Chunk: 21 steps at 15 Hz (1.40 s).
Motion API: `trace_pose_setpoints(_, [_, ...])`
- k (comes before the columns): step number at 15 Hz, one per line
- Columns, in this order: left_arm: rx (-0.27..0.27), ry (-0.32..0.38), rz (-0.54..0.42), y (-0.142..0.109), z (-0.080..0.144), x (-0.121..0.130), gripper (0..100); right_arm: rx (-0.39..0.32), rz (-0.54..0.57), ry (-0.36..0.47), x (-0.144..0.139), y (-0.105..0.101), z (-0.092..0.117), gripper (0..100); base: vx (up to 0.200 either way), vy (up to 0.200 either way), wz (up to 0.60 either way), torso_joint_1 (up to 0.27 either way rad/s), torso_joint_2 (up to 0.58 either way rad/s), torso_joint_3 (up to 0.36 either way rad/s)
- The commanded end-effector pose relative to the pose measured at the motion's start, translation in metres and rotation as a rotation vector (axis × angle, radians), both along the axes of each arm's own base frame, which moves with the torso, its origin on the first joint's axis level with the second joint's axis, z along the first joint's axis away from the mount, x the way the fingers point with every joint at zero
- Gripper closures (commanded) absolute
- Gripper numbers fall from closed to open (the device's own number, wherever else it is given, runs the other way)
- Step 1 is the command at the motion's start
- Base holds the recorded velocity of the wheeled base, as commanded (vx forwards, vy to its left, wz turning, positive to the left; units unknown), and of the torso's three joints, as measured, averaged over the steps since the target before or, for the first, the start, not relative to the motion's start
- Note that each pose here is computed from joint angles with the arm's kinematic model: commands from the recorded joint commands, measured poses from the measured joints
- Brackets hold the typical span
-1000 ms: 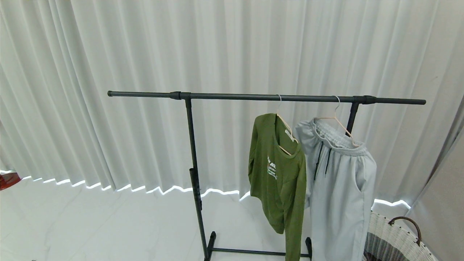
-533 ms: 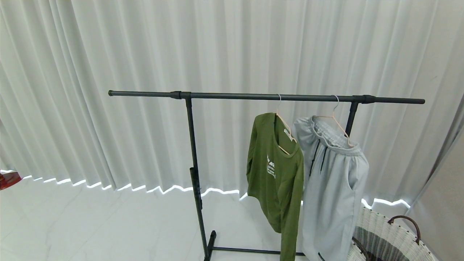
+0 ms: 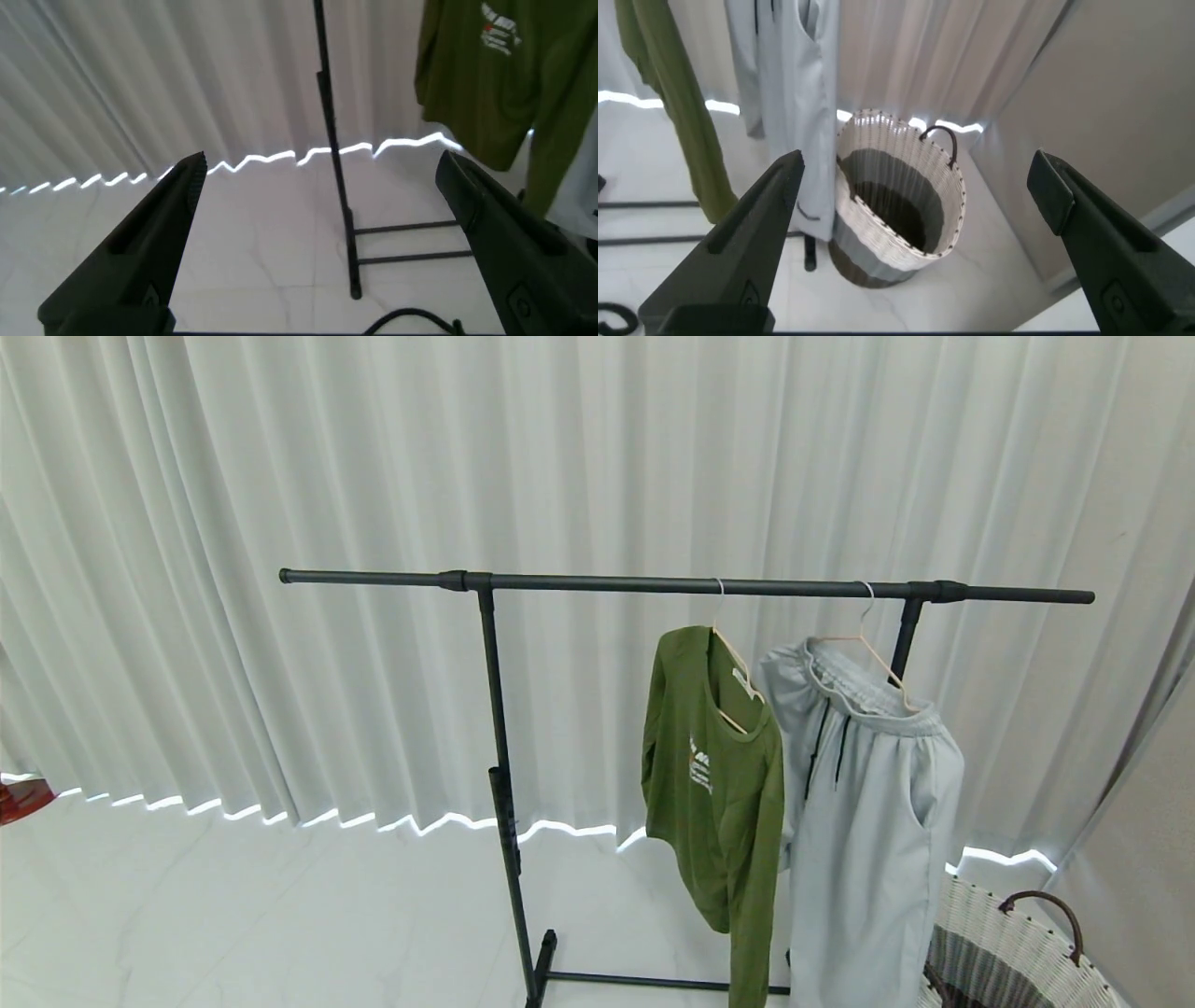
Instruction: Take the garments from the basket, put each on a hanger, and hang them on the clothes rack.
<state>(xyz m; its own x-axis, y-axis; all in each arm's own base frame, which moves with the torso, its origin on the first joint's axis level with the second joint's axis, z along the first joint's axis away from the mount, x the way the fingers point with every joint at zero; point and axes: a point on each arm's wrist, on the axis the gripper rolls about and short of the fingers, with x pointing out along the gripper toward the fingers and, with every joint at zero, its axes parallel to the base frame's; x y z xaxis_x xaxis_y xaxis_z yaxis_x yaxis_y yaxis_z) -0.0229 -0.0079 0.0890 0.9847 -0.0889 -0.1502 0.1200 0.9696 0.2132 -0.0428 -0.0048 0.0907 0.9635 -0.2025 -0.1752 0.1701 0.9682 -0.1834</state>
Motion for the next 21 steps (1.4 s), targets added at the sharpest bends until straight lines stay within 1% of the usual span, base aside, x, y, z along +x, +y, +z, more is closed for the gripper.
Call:
trace_pose_setpoints(1, [-0.003,0.006,0.005,0.001,-0.001,0.0,0,-0.001,0.0,0.0,0.0,0.0,0.0,0,0.0,0.0,0.0,0.0,0.0,0.0])
trace_pose_setpoints(2, [0.002,0.007,0.057,0.002,-0.002,0.001,0,-0.004,-0.001,0.0,0.0,0.0,0.0,0,0.0,0.0,0.0,0.0,0.0,0.0])
trace_pose_setpoints(3, [0.004,0.009,0.083,0.003,-0.002,0.001,0,-0.004,-0.001,0.0,0.0,0.0,0.0,0,0.0,0.0,0.0,0.0,0.0,0.0])
trace_pose_setpoints(4, [-0.012,0.007,0.157,0.004,-0.002,0.001,0,-0.002,-0.001,-0.002,0.0,0.0,0.0,0,0.0,0.0,0.0,0.0,0.0,0.0])
trace_pose_setpoints(5, [-0.056,0.005,0.204,0.005,-0.004,0.002,0,-0.001,-0.002,-0.002,0.0,0.0,0.0,0,0.0,0.0,0.0,0.0,0.0,0.0])
trace_pose_setpoints(6, [-0.063,-0.011,0.265,0.007,-0.004,0.003,0,-0.005,-0.001,0.001,0.0,0.0,0.0,0,0.0,0.0,0.0,0.0,0.0,0.0])
trace_pose_setpoints(7, [-0.066,-0.015,0.255,0.006,-0.004,0.003,0,-0.006,-0.002,-0.004,0.0,0.0,-0.001,0,0.0,0.0,0.0,0.0,0.0,0.0])
trace_pose_setpoints(8, [-0.072,-0.015,0.18,0.006,-0.004,0.003,0,-0.006,-0.002,-0.016,0.002,0.0,-0.001,0,0.0,0.0,0.0,0.0,0.0,0.0])
trace_pose_setpoints(9, [-0.073,-0.017,0.151,0.007,-0.005,0.003,0,-0.004,-0.001,-0.021,0.002,0.0,-0.002,0,0.0,0.0,0.0,0.0,0.0,0.0])
trace_pose_setpoints(10, [-0.073,-0.051,0.048,0.009,-0.005,0.0,0,0.001,0.006,-0.066,0.007,0.0,-0.003,0,0.0,0.0,0.0,0.0,0.0,0.0])
trace_pose_setpoints(12, [-0.108,-0.058,0.067,0.008,-0.006,0.0,0,0.008,0.067,-0.135,0.014,0.002,-0.007,0,0.0,0.0,0.0,0.0,0.0,0.0])
trace_pose_setpoints(13, [-0.113,-0.114,0.086,0.008,-0.008,-0.004,0,0.011,0.099,-0.163,0.016,0.002,-0.009,0,0.0,0.0,0.0,0.0,0.0,0.0])
trace_pose_setpoints(14, [-0.104,-0.135,0.113,0.008,-0.009,-0.002,0,0.013,0.135,-0.198,0.018,0.003,-0.01,0,0.0,0.0,0.0,0.0,0.0,0.0])
trace_pose_setpoints(15, [-0.105,-0.16,0.12,0.008,-0.009,-0.001,0,0.014,0.164,-0.232,0.02,0.004,-0.01,0,0.0,0.0,0.0,0.0,0.0,0.0])
trace_pose_setpoints(16, [-0.106,-0.16,0.12,0.008,-0.009,-0.001,0,0.023,0.164,-0.259,0.02,0.004,-0.007,0,0.0,0.0,0.0,0.0,0.0,0.0])
trace_pose_setpoints(18, [-0.12,-0.159,0.119,0.008,-0.009,-0.001,0,0.093,0.149,-0.261,0.02,0.003,-0.008,0,0.0,0.0,0.0,0.0,0.0,0.0])
trace_pose_setpoints(19, [-0.135,-0.16,0.126,0.009,-0.009,-0.001,0,0.125,0.122,-0.254,0.02,0.003,-0.009,0,0.0,0.0,0.0,0.0,0.0,0.0])
trace_pose_setpoints(21, [-0.187,-0.163,0.143,0.009,-0.009,-0.001,0,0.163,0.084,-0.245,0.02,0.002,-0.011,0,0.0,0.0,0.0,0.0,0.0,0.0])
